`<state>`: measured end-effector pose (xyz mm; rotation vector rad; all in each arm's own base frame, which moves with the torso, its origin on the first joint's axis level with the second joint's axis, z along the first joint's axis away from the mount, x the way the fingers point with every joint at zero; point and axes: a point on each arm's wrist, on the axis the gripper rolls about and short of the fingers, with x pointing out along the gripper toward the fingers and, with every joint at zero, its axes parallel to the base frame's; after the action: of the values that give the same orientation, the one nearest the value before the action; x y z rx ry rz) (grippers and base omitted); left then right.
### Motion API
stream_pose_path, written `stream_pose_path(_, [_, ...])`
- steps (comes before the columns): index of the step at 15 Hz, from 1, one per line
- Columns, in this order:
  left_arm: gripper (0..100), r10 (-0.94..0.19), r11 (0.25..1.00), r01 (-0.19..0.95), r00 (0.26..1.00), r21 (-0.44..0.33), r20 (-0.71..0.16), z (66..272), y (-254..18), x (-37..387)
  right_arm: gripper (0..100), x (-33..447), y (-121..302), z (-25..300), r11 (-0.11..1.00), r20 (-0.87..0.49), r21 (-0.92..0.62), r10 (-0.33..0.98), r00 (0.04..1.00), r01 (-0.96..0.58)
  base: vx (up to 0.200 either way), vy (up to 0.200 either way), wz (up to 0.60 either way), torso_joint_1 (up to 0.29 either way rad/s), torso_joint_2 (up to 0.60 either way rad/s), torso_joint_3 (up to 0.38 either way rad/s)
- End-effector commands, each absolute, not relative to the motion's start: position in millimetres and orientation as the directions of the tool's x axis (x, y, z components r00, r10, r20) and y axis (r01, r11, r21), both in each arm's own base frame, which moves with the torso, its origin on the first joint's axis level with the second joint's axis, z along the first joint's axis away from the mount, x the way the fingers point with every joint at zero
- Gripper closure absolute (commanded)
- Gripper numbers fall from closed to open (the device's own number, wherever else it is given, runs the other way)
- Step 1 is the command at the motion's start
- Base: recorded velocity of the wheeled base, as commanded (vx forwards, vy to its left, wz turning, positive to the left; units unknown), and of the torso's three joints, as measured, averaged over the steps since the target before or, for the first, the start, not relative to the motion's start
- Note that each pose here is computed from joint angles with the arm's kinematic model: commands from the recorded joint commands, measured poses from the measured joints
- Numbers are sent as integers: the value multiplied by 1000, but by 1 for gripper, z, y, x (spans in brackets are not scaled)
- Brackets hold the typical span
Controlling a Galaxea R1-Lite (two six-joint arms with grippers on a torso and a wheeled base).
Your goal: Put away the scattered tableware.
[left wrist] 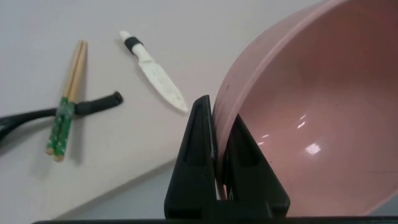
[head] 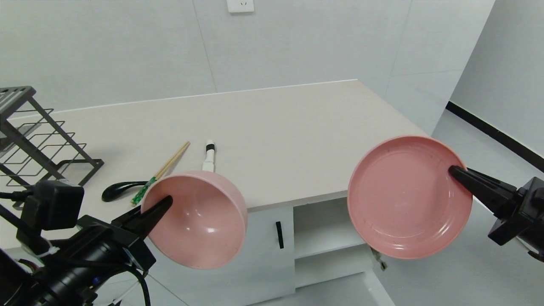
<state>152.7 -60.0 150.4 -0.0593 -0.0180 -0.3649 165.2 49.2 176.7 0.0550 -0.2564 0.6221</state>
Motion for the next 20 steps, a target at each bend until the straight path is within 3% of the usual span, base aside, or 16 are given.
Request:
stream_pose_path(1, [100,-360,931,361,933,-52,25,149,-60,151,100,165,49,176,812,252,-25,570,782,-584,0,0,0,-271,515,246])
stream_pose_path(13, [100,-438,897,439,898,-46,23,145,-70,140,100,166,50,173,812,234,-19,571,787,-584,0,0,0,-254,473,220])
stream_pose_path(16, [100,-455,890,455,890,9,8,142,-70,134,100,166,50,173,812,234,-19,571,787,-584,0,0,0,-251,354,134])
stream_pose_path(20, [100,-455,890,455,890,11,11,142,-70,134,100,166,50,173,812,234,-19,571,787,-584,0,0,0,-239,322,122])
